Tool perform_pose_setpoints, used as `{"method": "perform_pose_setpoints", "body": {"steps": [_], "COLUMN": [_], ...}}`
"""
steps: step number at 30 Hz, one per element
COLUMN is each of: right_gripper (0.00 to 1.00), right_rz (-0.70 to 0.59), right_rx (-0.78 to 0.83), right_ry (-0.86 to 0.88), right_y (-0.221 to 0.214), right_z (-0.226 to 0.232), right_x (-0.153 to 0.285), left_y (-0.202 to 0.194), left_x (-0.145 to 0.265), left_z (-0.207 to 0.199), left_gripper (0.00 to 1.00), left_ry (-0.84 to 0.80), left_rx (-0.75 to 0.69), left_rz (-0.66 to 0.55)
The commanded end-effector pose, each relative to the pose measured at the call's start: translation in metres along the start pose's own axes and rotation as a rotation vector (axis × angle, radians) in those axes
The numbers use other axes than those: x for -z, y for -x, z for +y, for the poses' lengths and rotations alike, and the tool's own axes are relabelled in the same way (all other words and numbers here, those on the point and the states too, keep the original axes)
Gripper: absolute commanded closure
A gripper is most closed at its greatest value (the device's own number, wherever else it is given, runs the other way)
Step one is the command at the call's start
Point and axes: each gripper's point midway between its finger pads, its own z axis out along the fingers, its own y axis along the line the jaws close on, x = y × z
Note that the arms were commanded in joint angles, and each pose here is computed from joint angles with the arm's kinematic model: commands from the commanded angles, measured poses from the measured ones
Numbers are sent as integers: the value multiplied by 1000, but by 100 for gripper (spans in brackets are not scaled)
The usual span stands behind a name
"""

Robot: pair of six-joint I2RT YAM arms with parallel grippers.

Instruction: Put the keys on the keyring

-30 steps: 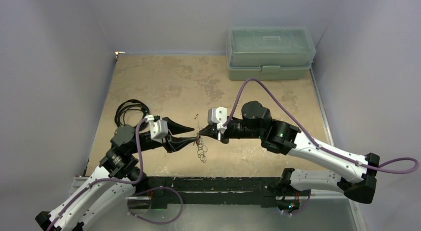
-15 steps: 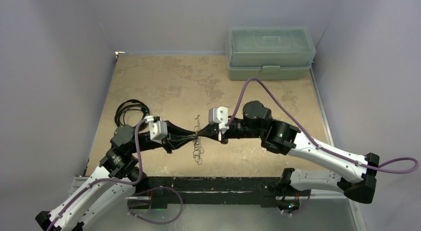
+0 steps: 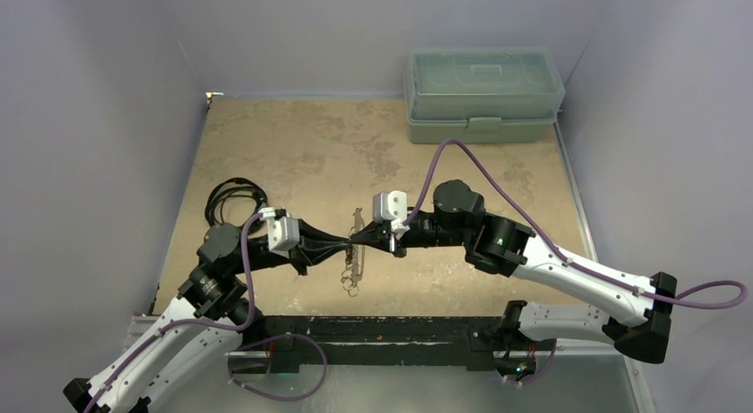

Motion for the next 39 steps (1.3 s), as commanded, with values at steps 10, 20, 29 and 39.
{"method": "perform_pose_setpoints", "body": {"steps": [10, 20, 29, 39], "right_gripper": [58, 57, 63, 69], "right_rz": [15, 106, 202, 211], "right_rx": [19, 61, 45, 46], "right_ry": [-48, -65, -16, 1], "right_y": [9, 20, 7, 6], "right_z": [-8, -16, -17, -17], "right_x": [9, 21, 9, 2], "left_y": [13, 6, 3, 3], "left_x": [2, -1, -2, -1], "left_z": [3, 7, 8, 8], "left_gripper": [100, 100, 100, 100], "left_ry": [20, 27, 28, 30], "left_rx": [-71, -48, -40, -38], "left_rz": [-38, -13, -7, -7]}}
